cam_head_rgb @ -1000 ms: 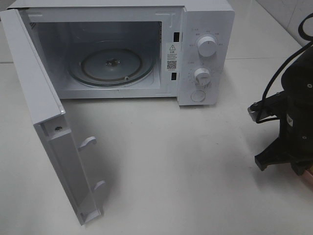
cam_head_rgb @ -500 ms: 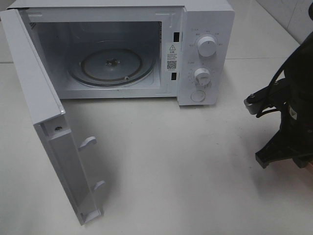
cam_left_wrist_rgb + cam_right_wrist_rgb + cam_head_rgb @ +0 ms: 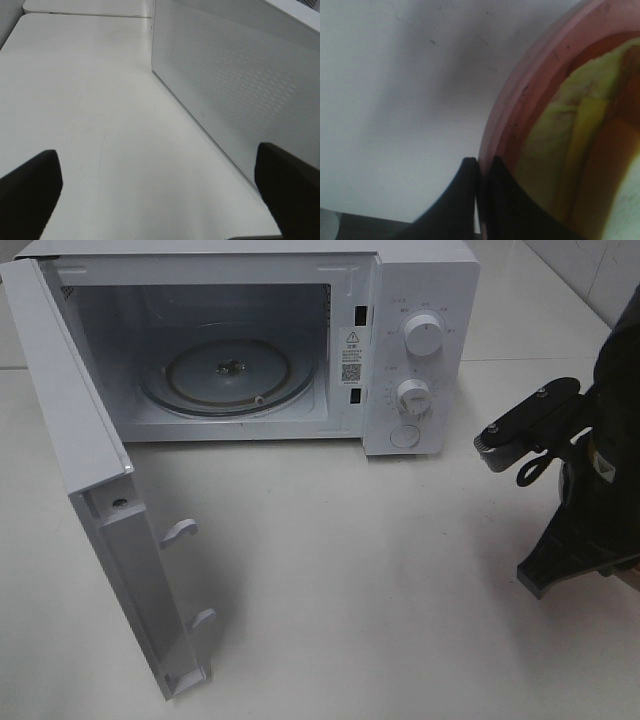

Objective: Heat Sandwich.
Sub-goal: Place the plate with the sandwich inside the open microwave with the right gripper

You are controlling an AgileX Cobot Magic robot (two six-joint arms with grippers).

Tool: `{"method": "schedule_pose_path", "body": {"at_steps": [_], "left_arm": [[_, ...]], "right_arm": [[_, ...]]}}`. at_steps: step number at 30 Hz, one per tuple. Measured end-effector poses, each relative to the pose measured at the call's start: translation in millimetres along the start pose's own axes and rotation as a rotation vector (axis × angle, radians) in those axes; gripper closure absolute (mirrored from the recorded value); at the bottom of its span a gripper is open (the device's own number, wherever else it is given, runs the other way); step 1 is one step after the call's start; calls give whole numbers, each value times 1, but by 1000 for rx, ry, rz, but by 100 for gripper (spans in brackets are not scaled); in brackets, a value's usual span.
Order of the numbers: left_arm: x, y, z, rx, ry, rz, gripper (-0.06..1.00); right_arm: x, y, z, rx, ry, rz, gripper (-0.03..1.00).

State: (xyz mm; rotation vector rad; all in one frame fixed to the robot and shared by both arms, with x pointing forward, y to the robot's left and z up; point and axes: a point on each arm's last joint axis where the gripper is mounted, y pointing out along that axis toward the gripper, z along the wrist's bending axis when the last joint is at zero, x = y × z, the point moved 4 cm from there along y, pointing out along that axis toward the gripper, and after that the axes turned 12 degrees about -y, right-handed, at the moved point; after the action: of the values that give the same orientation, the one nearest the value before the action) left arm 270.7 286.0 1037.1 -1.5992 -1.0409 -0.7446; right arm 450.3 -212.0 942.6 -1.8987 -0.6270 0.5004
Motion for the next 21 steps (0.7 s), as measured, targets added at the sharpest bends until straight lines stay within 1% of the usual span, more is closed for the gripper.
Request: {"method": "schedule_pose_path", "body": {"at_steps": [2,8,10,11,13,16,17,20,21], "left_arm": [[0,0,0,0,0,0,-5],[0,0,0,0,0,0,-5],[0,0,0,0,0,0,-5],[0,0,0,0,0,0,-5],[0,0,0,0,0,0,-5],[0,0,0,0,0,0,-5],[0,0,0,0,0,0,-5],[0,0,0,0,0,0,-5],[0,0,0,0,0,0,-5]], "right_arm": [[-2,-9,5,-6,-37,-24,93],[-4,-21,15,-11,-105,-53,93],[-5,-26,20,-12,-144,-71,93],[-8,-29,26,-9,-190,-86,93],[-10,-29,29,-8,-210,-88,93],[-18,-31,41,-7,-298,-105,92],[-18,-31,41,-7,-298,-105,92],[-23,-35,50,-10,-375,-126,92],[-23,-35,50,-10,-375,-126,92]]}}
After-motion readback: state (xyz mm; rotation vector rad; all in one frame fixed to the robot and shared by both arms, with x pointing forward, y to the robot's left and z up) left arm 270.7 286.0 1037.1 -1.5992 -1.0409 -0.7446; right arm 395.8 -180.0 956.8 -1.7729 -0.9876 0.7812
